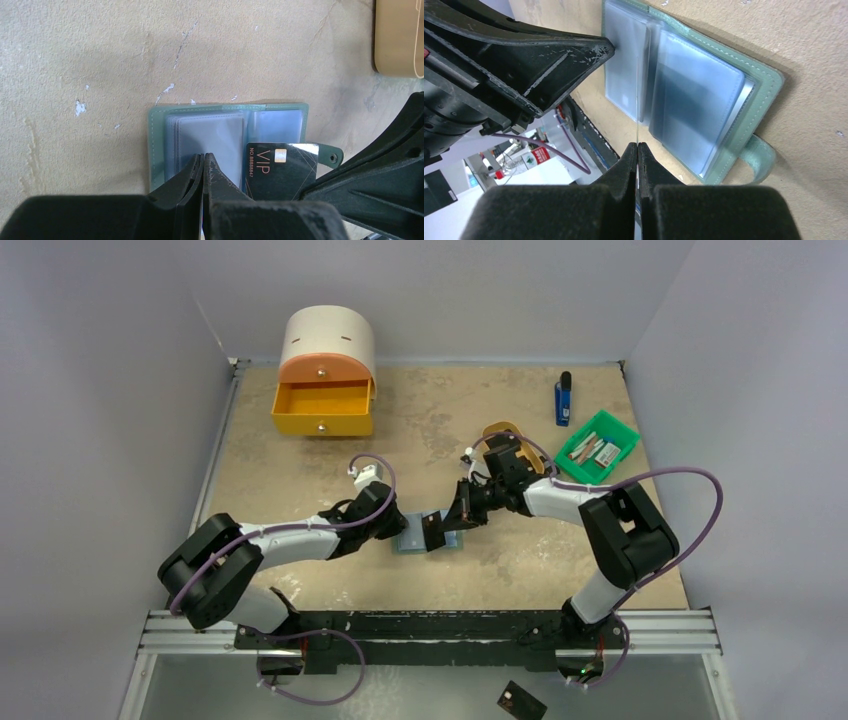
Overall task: Put the credit cards into the card holder
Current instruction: Insert the credit card into the card holder.
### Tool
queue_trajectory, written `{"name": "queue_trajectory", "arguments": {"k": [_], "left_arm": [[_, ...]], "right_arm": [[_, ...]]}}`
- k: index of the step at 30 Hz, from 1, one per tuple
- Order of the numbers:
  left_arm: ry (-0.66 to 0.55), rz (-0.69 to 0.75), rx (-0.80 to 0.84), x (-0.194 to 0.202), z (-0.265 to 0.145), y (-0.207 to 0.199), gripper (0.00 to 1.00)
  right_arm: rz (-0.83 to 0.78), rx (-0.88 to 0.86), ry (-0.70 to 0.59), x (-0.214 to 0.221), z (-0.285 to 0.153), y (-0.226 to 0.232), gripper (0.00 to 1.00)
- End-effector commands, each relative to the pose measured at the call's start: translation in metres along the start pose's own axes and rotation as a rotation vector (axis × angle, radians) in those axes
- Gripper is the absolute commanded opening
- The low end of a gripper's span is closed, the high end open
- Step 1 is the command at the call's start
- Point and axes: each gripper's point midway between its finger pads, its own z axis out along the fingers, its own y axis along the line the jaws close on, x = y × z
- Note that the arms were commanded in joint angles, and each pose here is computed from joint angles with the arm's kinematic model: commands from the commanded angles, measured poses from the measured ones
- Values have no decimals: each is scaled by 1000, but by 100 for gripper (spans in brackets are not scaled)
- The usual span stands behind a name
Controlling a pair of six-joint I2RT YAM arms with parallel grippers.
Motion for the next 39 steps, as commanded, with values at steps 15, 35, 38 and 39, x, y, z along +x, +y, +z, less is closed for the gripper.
{"name": "queue_trajectory", "arguments": {"k": [15, 35, 38, 39], "left_arm": [[23, 43, -97, 11, 0, 30, 0], [21, 40, -95, 11, -1, 31, 0], [19, 38, -95, 10, -1, 31, 0], [18, 39, -95, 10, -2, 31, 0]], "right_arm": [[49, -18, 22, 8, 0, -1, 0], [33, -39, 23, 0, 7, 1, 0], [31, -42, 21, -2, 7, 2, 0], [33, -41, 23, -2, 8, 2, 0]]}}
